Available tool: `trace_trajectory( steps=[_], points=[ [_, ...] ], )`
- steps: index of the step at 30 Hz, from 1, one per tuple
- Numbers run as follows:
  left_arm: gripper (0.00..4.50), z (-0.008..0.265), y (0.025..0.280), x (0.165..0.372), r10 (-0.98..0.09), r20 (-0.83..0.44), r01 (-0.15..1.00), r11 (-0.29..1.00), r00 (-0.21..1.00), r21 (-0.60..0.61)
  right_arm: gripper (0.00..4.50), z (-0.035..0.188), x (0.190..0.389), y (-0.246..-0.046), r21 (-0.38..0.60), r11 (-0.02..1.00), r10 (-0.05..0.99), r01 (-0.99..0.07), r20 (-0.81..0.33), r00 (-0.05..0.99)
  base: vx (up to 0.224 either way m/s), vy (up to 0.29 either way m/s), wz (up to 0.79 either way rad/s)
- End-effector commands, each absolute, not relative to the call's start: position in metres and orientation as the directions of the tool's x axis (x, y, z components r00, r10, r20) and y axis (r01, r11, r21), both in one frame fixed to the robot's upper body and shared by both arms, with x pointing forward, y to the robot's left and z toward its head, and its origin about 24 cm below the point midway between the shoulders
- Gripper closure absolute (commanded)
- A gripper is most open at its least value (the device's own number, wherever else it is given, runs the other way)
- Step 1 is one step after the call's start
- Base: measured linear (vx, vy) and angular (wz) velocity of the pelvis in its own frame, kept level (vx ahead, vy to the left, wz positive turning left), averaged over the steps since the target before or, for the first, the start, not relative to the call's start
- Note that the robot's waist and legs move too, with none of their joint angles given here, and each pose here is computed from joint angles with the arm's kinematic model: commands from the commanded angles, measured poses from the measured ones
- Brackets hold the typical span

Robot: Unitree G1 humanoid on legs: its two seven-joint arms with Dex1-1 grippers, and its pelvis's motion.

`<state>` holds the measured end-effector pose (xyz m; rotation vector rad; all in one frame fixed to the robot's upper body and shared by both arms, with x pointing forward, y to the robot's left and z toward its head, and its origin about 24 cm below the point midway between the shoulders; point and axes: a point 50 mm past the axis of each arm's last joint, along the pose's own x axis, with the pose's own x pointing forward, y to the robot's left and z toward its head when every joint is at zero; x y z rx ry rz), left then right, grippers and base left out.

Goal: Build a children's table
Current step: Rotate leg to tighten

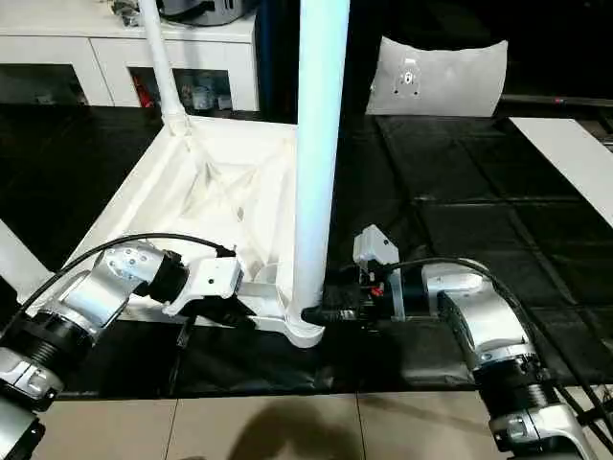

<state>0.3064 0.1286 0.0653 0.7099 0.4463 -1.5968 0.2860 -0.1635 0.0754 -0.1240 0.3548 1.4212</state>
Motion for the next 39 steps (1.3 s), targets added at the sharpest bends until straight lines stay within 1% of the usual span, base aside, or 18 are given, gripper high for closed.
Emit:
trace_trajectory(
  steps=[1,3,4,11,17,20,22,25,26,28,30,31,32,33,34,36,37,39],
  points=[
    [4.50,0.066,0.122,0.301,-0.718,-0.688,0.962,-0.248,-0.105,0.111,1.61,0.079,0.288,-0.163,0.120,0.128,0.944,-0.985,-0.318,0.084,0.000,0.000,0.00],
    [4.50,0.066,0.122,0.300,-0.718,-0.688,0.962,-0.248,-0.105,0.111,1.86,0.079,0.288,-0.163,0.121,0.126,0.945,-0.985,-0.317,0.082,0.000,0.000,0.00],
    [4.50,0.066,0.122,0.300,-0.718,-0.688,0.962,-0.249,-0.106,0.111,1.86,0.079,0.288,-0.163,0.123,0.124,0.945,-0.985,-0.317,0.079,0.000,0.000,0.00],
    [4.50,0.066,0.122,0.301,-0.717,-0.689,0.961,-0.252,-0.108,0.111,2.49,0.076,0.287,-0.160,0.133,0.113,0.949,-0.985,-0.307,0.067,0.000,0.000,0.00],
    [4.50,0.066,0.121,0.301,-0.728,-0.677,0.966,-0.237,-0.106,0.103,2.60,0.074,0.283,-0.156,0.162,0.102,0.960,-0.981,-0.274,0.055,0.000,0.000,0.00],
    [4.50,0.068,0.118,0.304,-0.752,-0.656,0.980,-0.174,-0.068,0.097,2.60,0.074,0.279,-0.150,0.186,0.114,0.971,-0.976,-0.229,0.070,0.000,0.000,0.00],
    [4.50,0.071,0.114,0.309,-0.778,-0.628,0.993,-0.077,-0.002,0.092,2.60,0.072,0.278,-0.145,0.207,0.162,0.969,-0.965,-0.218,0.116,0.000,0.000,0.00],
    [4.50,0.073,0.108,0.313,-0.791,-0.609,0.995,-0.008,0.053,0.096,2.60,0.068,0.280,-0.138,0.210,0.251,0.951,-0.945,-0.236,0.200,0.000,0.000,0.00],
    [4.50,0.076,0.102,0.318,-0.797,-0.592,0.992,0.071,0.121,0.106,2.60,0.063,0.283,-0.129,0.189,0.358,0.917,-0.915,-0.255,0.306,0.000,0.000,0.00],
    [4.50,0.077,0.094,0.322,-0.801,-0.573,0.985,0.133,0.172,0.110,2.60,0.059,0.287,-0.120,0.194,0.459,0.876,-0.867,-0.260,0.406,0.000,0.000,0.00],
    [4.50,0.078,0.085,0.327,-0.802,-0.547,0.971,0.213,0.239,0.111,2.60,0.055,0.296,-0.114,0.179,0.594,0.795,-0.784,-0.284,0.537,0.000,0.000,0.00],
    [4.50,0.078,0.078,0.331,-0.798,-0.529,0.956,0.272,0.289,0.112,2.60,0.054,0.302,-0.110,0.168,0.676,0.729,-0.718,-0.298,0.616,0.000,0.000,0.00],
    [4.50,0.078,0.077,0.332,-0.796,-0.526,0.953,0.283,0.298,0.111,2.60,0.054,0.304,-0.110,0.168,0.690,0.716,-0.704,-0.299,0.631,0.000,0.000,0.00],
    [4.50,0.078,0.071,0.334,-0.791,-0.514,0.939,0.327,0.333,0.106,2.60,0.053,0.308,-0.107,0.168,0.742,0.665,-0.649,-0.304,0.682,0.000,0.000,0.00],
    [4.50,0.079,0.059,0.338,-0.779,-0.488,0.912,0.397,0.393,0.100,2.60,0.053,0.316,-0.099,0.182,0.809,0.587,-0.559,-0.305,0.750,0.000,0.000,0.00],
    [4.50,0.081,0.054,0.341,-0.767,-0.477,0.895,0.433,0.429,0.108,2.60,0.054,0.319,-0.094,0.175,0.830,0.557,-0.530,-0.311,0.770,0.000,0.000,0.00],
    [4.50,0.083,0.050,0.345,-0.746,-0.463,0.870,0.474,0.478,0.135,2.60,0.055,0.321,-0.088,0.153,0.853,0.521,-0.499,-0.314,0.794,0.000,0.000,0.00],
    [4.50,0.084,0.047,0.349,-0.727,-0.447,0.846,0.506,0.522,0.167,2.60,0.057,0.323,-0.084,0.130,0.875,0.484,-0.467,-0.302,0.822,0.000,0.000,0.00]
  ],
)
